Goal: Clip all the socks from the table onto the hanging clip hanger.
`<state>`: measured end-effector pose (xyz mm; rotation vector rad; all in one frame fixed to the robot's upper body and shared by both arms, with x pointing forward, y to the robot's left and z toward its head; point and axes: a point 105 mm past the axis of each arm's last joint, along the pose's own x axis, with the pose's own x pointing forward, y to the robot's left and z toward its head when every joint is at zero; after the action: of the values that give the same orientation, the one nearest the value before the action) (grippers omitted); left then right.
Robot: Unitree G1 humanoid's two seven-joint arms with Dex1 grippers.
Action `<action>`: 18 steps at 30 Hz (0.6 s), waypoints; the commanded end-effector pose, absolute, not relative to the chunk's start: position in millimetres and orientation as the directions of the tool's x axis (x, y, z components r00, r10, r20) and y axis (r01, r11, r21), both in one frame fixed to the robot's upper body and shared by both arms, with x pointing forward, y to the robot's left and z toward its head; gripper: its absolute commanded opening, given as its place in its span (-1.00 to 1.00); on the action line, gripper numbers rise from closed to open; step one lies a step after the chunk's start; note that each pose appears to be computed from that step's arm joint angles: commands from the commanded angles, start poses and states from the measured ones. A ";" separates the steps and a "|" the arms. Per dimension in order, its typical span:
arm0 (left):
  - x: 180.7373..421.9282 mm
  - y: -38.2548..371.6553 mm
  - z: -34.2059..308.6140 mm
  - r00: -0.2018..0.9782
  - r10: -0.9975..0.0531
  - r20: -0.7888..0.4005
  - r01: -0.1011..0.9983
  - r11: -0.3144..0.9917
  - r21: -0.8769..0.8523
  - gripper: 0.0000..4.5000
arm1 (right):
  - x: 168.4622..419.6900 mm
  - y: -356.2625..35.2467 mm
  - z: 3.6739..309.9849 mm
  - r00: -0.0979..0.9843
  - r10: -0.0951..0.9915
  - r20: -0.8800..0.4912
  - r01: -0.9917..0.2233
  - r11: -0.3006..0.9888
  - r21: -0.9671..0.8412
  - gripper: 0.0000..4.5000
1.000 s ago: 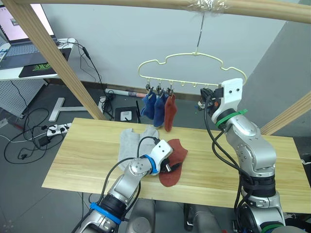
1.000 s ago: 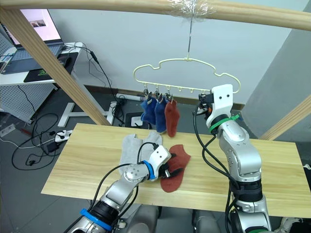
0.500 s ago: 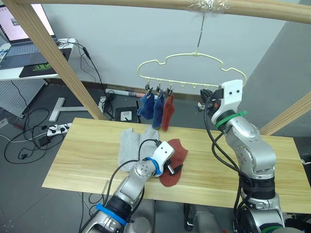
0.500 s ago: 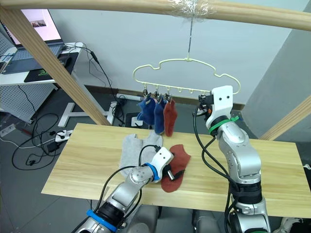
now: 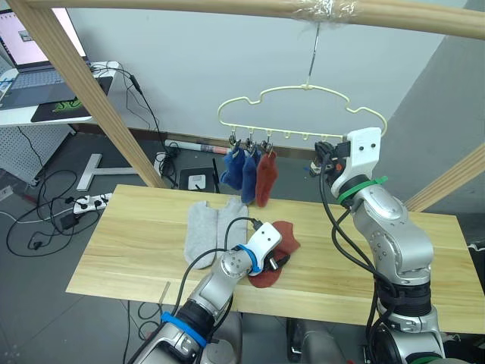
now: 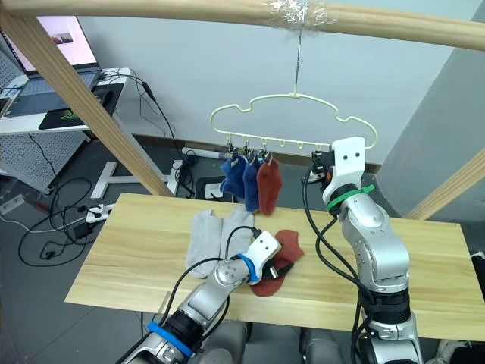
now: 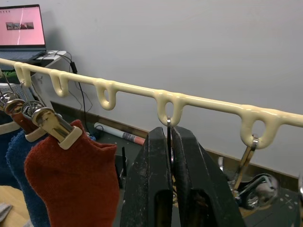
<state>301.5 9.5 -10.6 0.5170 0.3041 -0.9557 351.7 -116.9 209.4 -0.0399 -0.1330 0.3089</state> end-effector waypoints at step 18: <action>307.5 12.2 117.5 0.581 -0.789 0.198 0.713 0.611 0.343 -0.99 | 367.1 -140.1 205.9 0.945 0.304 -0.121 -0.246 0.905 0.347 -1.00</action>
<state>315.0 19.6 89.0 0.2595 -0.2067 -0.8755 366.2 -131.2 220.4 0.2812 0.0845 0.3231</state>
